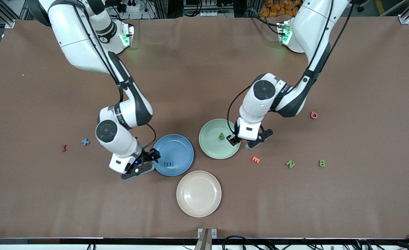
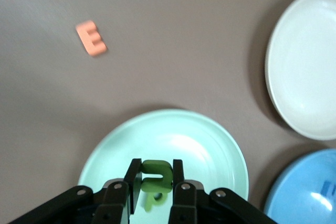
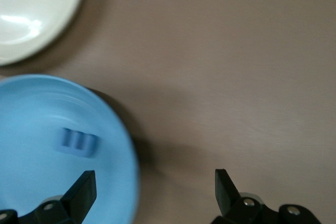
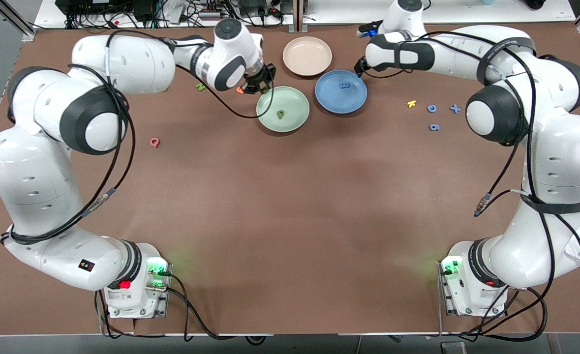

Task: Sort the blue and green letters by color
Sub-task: 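Drop green u onto the green plate while the right gripper returns to letters, then grasp blue c with the right gripper while the left gripper grasps green Z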

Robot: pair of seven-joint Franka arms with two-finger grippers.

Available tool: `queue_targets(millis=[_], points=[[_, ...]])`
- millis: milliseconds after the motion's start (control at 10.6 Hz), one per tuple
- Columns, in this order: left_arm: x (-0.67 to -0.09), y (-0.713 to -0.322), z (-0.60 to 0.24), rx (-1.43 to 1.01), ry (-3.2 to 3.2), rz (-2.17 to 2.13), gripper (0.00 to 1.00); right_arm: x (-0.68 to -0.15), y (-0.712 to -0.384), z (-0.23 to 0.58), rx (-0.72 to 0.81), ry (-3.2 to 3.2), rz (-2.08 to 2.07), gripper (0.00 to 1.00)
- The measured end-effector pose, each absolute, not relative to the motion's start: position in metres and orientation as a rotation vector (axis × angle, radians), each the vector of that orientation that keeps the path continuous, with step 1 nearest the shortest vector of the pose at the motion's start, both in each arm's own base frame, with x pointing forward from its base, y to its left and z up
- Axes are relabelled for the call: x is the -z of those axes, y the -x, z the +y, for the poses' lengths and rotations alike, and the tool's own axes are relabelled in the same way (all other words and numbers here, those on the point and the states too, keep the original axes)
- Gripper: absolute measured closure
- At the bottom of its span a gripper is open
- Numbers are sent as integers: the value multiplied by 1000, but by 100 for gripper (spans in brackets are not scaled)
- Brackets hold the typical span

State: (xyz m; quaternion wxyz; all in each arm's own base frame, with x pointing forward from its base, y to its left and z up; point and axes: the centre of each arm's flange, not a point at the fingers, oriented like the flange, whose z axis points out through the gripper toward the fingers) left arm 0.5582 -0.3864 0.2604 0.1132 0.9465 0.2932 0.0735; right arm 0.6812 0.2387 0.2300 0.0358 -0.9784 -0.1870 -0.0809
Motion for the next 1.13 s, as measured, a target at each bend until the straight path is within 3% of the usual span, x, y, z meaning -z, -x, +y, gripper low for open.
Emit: queue_targets(millis=[188,471,660,942,1131], points=[[-250,-546,-407,-199,-2799,819,67,-228,-692,199,225,3043,-698,0],[-228,-536,-408,-156,-2901,804,30,-226,-702,148,185,3070,-848,0],[-227,-554,-384,-180,-2925,867,3,-224,-711,90,165,3086,-900,0],[-229,-593,-327,-270,-2948,938,0,-216,-711,13,114,3120,-800,0],[-236,-615,-294,-301,-2944,965,0,-200,-699,-2,-4,3115,-761,0]])
